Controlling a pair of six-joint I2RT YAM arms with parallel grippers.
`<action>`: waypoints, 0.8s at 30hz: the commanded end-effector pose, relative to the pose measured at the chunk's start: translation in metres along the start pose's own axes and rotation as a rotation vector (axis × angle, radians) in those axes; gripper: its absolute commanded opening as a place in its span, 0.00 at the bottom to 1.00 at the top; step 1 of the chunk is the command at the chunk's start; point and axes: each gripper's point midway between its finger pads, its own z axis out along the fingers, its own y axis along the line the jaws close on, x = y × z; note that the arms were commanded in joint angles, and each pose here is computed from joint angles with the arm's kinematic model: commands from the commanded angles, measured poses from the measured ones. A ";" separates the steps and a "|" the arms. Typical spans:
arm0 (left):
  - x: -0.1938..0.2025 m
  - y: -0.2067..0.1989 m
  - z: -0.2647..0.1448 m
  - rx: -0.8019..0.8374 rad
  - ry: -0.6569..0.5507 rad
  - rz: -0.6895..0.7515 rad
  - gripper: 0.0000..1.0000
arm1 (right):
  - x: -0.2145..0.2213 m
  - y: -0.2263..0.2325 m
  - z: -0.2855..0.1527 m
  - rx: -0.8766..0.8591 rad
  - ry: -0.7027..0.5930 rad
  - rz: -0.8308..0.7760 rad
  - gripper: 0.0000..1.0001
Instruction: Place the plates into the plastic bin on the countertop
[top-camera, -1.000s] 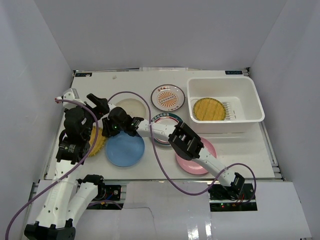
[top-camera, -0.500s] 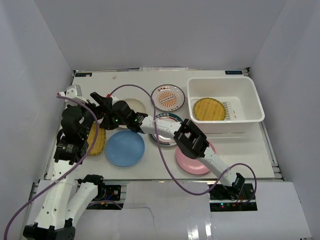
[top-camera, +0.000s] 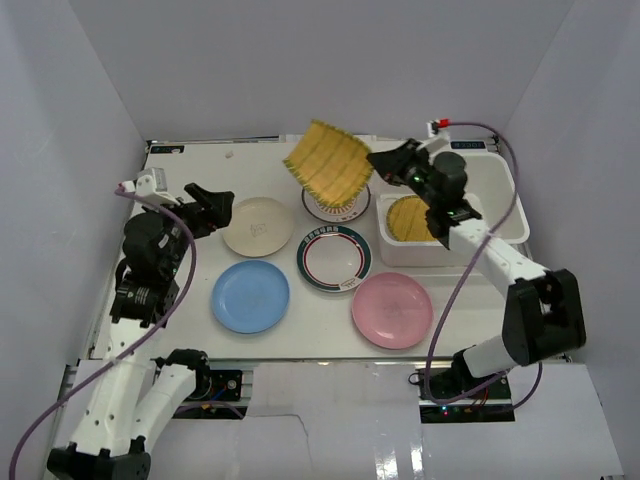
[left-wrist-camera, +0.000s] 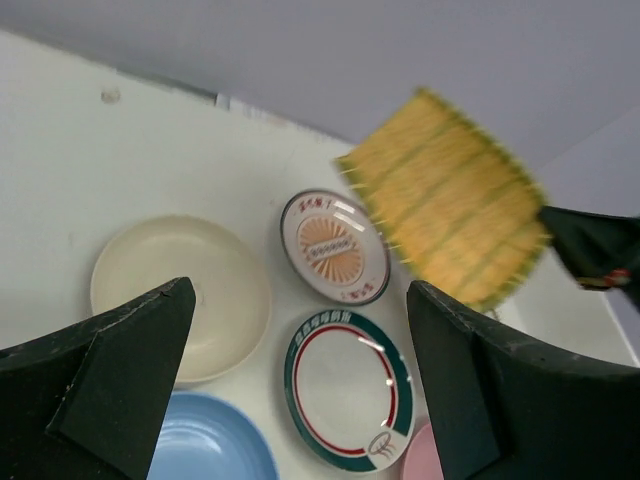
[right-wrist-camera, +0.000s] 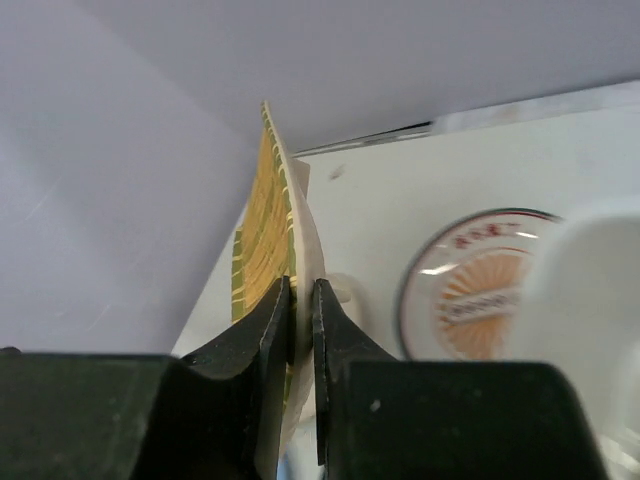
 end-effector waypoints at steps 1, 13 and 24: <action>0.054 0.027 0.024 -0.085 0.161 -0.035 0.98 | -0.042 -0.021 -0.058 -0.016 -0.117 0.022 0.08; 0.128 0.074 0.082 -0.252 0.372 -0.084 0.98 | -0.073 -0.176 -0.199 0.424 -0.315 0.098 0.08; 0.195 0.148 0.111 -0.416 0.565 -0.219 0.98 | -0.070 -0.224 -0.215 0.636 -0.245 0.038 0.40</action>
